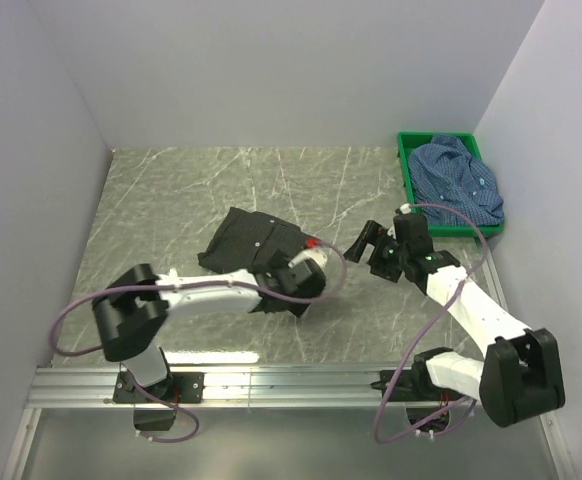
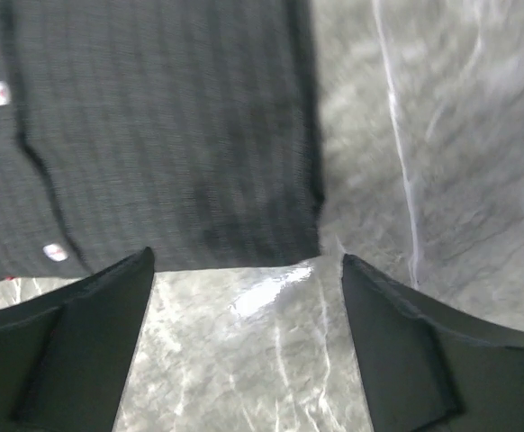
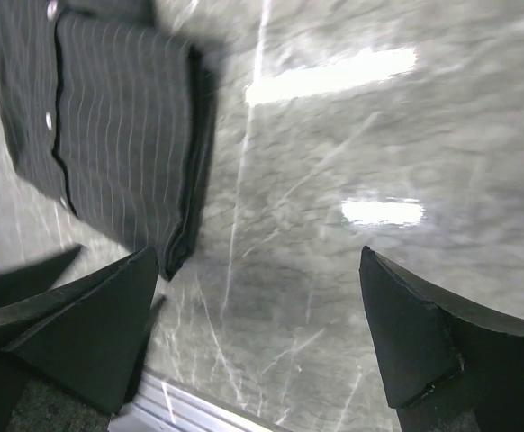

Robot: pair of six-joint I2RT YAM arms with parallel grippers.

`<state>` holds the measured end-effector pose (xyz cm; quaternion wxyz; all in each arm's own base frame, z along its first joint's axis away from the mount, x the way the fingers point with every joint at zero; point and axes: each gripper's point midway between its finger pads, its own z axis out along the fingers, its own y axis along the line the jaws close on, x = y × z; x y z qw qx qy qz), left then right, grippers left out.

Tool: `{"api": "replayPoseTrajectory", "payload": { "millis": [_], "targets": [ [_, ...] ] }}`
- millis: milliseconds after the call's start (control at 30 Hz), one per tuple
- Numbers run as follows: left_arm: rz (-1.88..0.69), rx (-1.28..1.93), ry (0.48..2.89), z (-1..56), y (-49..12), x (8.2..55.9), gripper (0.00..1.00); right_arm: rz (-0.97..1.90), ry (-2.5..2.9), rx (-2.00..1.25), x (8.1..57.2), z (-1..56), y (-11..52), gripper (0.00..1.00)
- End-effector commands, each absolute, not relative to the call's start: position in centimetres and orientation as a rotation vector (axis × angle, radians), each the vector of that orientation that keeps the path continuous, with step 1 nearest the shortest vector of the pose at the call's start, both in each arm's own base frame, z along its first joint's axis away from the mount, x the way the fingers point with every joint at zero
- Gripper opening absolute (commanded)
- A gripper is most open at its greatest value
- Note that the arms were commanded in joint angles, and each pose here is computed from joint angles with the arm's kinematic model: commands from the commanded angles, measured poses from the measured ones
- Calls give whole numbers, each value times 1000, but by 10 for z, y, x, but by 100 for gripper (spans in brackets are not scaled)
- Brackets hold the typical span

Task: Fold and stack the long sleeve shirts
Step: Neatly place the folded shirt to the corner

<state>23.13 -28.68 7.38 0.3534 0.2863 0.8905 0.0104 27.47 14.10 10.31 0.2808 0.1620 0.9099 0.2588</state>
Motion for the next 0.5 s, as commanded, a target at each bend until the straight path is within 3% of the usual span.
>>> {"api": "replayPoseTrajectory", "payload": {
  "millis": [0,167,267,367,400,467],
  "targets": [
    [160,828,2178,77,-300,242,87,676,2382,515,277,110,125,100],
    [228,917,2186,46,-301,237,80,701,2359,535,275,111,119,100],
    [270,926,2182,38,-301,238,70,767,2353,522,273,111,126,100],
    [280,910,2169,36,-301,241,53,862,2348,519,271,108,137,99],
    [277,908,2168,37,-302,241,41,882,2364,531,268,99,139,99],
    [265,886,2166,40,-302,241,25,988,2329,543,272,102,151,99]
  ]
}}
